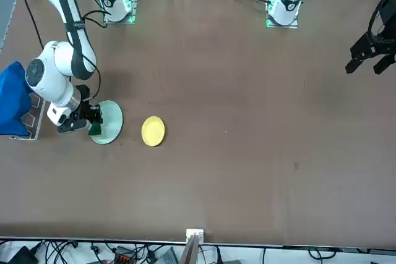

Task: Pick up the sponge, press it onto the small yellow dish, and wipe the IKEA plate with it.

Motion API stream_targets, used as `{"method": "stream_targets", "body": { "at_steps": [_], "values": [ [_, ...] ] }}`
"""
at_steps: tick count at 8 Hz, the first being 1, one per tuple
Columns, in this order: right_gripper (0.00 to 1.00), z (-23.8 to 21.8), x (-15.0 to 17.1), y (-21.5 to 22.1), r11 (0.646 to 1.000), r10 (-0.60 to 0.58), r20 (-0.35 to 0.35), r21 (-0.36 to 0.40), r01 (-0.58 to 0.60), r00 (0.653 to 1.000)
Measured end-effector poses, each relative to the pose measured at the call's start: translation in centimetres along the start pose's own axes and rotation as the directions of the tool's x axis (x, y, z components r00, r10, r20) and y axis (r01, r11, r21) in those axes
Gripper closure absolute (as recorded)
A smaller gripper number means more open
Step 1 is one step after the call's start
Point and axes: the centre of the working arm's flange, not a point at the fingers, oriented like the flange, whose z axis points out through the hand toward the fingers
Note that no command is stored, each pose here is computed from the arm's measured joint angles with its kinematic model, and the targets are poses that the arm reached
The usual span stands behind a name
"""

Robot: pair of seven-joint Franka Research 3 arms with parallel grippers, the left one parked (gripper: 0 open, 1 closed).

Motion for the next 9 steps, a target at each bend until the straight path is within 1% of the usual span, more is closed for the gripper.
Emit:
{"method": "stream_targets", "body": {
  "at_steps": [3,5,6,9],
  "values": [
    [0.8,-0.1,0.0,-0.1,1.0,0.007,-0.002,0.001,-0.007,1.0],
    [0.8,-0.8,0.2,-1.0,0.999,0.035,-0.001,0.008,-0.035,0.999],
    [0.8,-1.4,0.2,-2.0,0.999,0.05,0.004,0.016,-0.051,0.999],
    [0.79,-3.6,-0.4,-6.8,0.992,0.112,0.059,0.046,-0.115,0.992]
  ]
}}
